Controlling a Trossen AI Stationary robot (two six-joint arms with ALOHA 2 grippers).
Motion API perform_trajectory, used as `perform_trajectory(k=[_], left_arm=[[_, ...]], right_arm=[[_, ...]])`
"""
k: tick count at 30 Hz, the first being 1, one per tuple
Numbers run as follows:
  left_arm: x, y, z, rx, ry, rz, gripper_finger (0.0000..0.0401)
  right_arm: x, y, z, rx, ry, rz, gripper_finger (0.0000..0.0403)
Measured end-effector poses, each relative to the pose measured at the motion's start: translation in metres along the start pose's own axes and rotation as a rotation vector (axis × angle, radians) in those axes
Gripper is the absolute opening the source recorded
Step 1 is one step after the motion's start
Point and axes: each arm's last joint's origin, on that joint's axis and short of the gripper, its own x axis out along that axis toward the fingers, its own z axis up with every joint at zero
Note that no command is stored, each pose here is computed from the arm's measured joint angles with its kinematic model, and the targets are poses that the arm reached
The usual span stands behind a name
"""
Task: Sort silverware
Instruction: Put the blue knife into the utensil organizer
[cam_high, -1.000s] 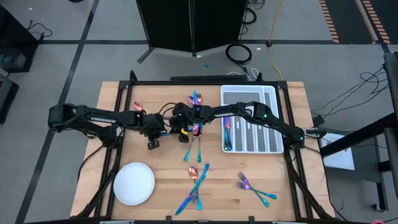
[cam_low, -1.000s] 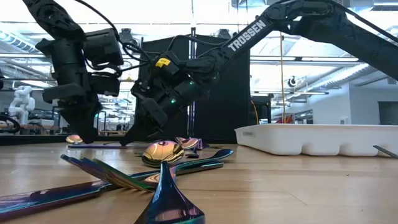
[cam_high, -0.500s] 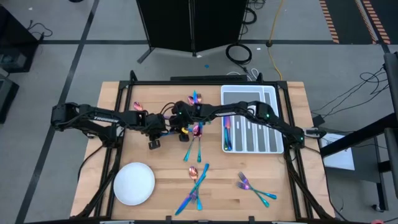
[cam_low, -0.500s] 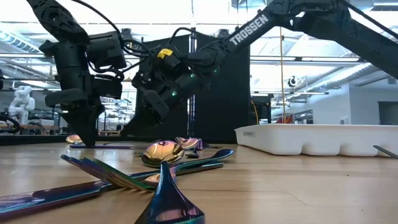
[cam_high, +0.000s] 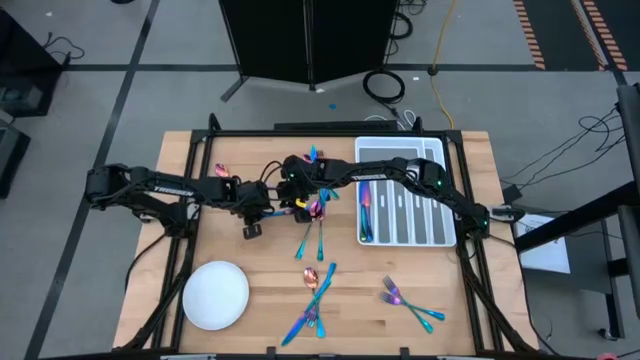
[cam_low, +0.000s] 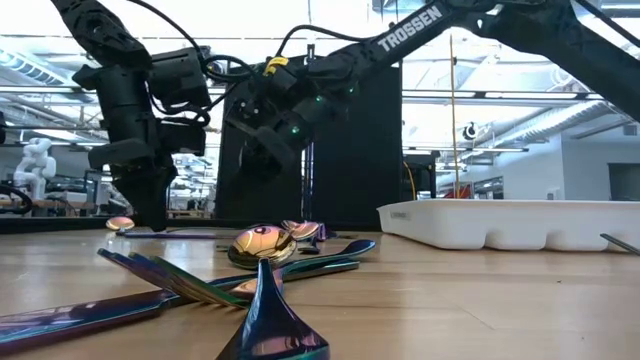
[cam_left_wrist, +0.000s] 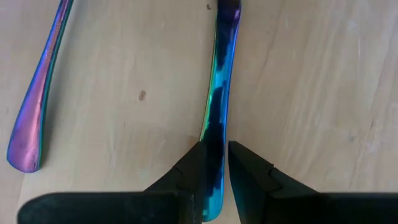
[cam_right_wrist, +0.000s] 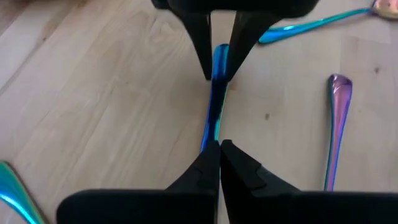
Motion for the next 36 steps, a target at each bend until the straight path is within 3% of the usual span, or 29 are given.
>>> perform_trajectory(k=[5,15,19,28,36], left_arm=[[0.0,0.0,-0.001,0.001,0.015,0.003,0.0079],[-0.001,0.001,-0.002,-0.005,0.026,0.039,0.0163],[0.0,0.001,-0.003,-0.003,0.036,0.02,0.0177],[0.009,0.0,-0.005,-0.005,0.108,0.0,0.0172],[0.01,0.001,-0.007,0.004,0.131,0.03,0.0093]], right_arm=[[0.0,0.0,-0.001,0.004,0.007,0.004,0.0],[0.0,0.001,-0.002,0.006,0.015,0.007,0.0],[0.0,0.001,-0.003,0.009,0.022,0.009,0.0],[0.0,0.002,-0.005,0.008,0.041,0.016,0.0],[0.0,0.002,-0.005,0.008,0.041,0.017,0.0]])
